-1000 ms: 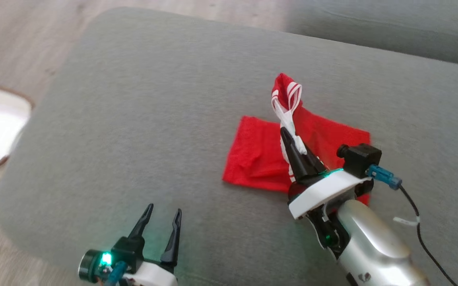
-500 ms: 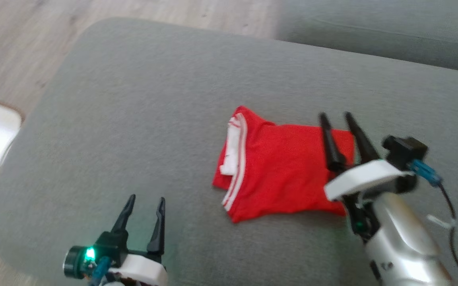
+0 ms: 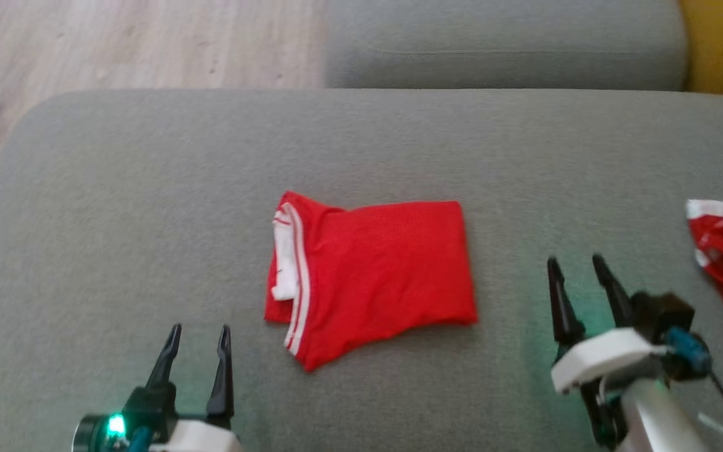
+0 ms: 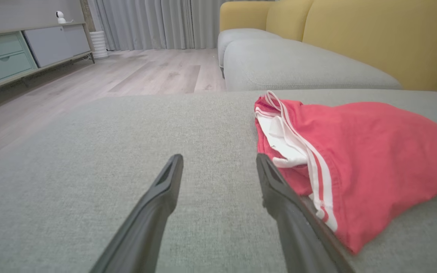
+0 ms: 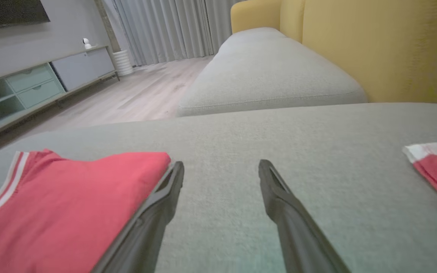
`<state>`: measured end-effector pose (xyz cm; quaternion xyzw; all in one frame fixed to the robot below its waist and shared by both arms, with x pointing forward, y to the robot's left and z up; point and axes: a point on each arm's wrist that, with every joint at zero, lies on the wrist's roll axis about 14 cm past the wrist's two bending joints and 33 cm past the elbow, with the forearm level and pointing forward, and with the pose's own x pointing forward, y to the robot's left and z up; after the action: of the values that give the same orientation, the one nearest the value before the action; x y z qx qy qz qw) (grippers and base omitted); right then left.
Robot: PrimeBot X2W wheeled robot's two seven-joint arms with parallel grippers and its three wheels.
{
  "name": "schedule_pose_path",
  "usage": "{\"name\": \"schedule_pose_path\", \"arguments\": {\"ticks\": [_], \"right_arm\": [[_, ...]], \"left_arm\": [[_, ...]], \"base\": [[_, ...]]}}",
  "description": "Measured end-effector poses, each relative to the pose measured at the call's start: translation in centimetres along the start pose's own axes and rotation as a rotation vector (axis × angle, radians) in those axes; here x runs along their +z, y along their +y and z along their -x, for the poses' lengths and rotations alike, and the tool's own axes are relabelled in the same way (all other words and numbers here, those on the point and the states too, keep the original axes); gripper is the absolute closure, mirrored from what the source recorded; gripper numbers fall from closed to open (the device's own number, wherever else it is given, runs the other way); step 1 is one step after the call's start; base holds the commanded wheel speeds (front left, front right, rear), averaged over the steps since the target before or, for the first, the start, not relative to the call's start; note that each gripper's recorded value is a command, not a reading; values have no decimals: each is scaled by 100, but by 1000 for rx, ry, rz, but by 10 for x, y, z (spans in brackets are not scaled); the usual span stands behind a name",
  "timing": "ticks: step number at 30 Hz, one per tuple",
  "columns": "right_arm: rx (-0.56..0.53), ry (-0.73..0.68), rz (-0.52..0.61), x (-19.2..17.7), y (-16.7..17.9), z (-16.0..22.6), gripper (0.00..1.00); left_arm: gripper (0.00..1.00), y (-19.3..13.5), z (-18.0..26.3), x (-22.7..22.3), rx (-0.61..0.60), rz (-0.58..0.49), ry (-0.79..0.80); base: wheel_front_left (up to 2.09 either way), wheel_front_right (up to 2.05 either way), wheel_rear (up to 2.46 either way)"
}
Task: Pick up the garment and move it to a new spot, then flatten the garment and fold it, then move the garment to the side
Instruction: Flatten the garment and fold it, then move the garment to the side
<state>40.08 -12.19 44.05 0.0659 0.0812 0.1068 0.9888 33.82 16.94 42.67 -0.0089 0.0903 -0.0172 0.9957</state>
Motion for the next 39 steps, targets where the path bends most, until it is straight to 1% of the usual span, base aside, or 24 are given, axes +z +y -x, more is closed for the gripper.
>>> {"name": "schedule_pose_path", "arguments": {"ticks": [4, 7, 12, 15, 19, 24, 26, 29, 32, 33, 34, 35, 39], "right_arm": [[-31, 52, 25, -20, -10, 22, 0], [-39, 77, 40, -30, -11, 31, 0], [-40, 75, 38, -29, -11, 30, 0], [-19, 81, 41, -31, -5, 26, 0], [53, 98, 27, -35, 18, 12, 0], [164, 124, 27, -36, 54, -26, 0], [205, 133, 21, -35, 69, -42, 0], [243, 205, 33, -50, 83, -56, 0], [244, 320, 47, -78, 85, -56, 0], [243, 331, 49, -82, 85, -57, 15], [243, 334, 49, -83, 85, -59, 70], [243, 335, 50, -83, 85, -61, 100], [225, 319, 45, -80, 79, -61, 100]], "left_arm": [[0, -6, 1, -4, -16, -15, 10], [0, -6, 1, -1, -16, -17, 0], [0, -9, 2, -2, -27, -16, 3], [0, -8, 4, -3, -24, -12, 7], [0, -9, 8, -8, -35, -7, 23], [0, -12, 10, -11, -49, -2, 36], [0, -7, 13, -13, -27, 4, 41], [0, 6, 23, -21, 20, 11, 67], [0, 18, 32, -26, 68, 16, 83], [0, 21, 34, -27, 79, 17, 85], [0, 24, 35, -27, 89, 18, 86], [0, 26, 36, -28, 96, 19, 88], [0, 24, 33, -30, 88, 20, 95]], "base": [[0, 0, 0], [0, 0, 0], [0, 0, 0], [0, 0, 0], [0, 0, 0], [0, 0, 0], [0, 0, 0], [0, 0, 0], [0, 0, 0], [0, 0, 0], [0, 0, 0], [0, 0, 0], [0, 0, 0]]}}
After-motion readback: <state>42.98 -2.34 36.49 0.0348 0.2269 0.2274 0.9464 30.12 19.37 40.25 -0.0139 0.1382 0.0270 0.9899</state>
